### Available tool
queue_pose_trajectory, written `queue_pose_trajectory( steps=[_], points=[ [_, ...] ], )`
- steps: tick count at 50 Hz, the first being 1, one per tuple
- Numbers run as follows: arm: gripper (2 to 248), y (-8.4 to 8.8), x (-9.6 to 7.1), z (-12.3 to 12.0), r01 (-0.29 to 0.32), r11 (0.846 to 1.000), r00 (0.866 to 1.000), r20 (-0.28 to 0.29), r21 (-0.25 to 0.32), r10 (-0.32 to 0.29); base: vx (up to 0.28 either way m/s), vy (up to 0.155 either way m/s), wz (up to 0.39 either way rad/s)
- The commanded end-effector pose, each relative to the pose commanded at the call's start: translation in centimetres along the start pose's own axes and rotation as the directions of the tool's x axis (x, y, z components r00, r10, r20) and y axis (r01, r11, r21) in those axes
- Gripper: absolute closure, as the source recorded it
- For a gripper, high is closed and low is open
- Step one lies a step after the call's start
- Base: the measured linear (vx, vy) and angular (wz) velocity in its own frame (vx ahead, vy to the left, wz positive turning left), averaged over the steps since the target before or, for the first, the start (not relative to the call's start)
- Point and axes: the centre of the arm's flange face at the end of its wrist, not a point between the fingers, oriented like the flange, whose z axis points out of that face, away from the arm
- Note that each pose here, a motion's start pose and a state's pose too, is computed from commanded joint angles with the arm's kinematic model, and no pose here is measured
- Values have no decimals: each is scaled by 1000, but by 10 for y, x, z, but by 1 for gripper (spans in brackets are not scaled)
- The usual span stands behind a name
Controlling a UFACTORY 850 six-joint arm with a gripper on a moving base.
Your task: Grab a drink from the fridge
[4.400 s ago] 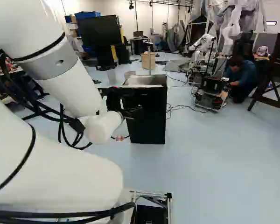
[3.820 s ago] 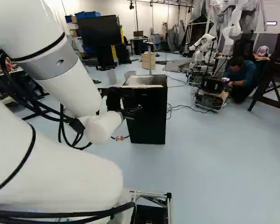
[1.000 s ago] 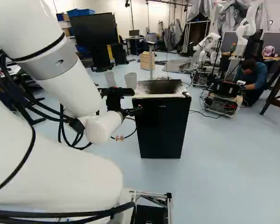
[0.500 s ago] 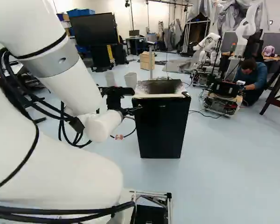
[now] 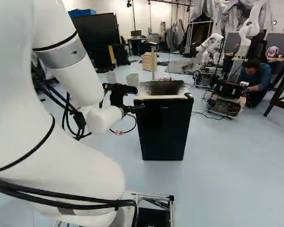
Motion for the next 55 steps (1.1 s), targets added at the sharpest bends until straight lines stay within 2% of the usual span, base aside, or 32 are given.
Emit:
queue_pose_trajectory(
  steps=[18,55],
  points=[
    [3,-18,-3,25,-19,1000,999,-34,-24,18,0,0,0],
    [3,-43,-20,33,-18,998,987,-163,-57,9,0,0,0]
  ],
)
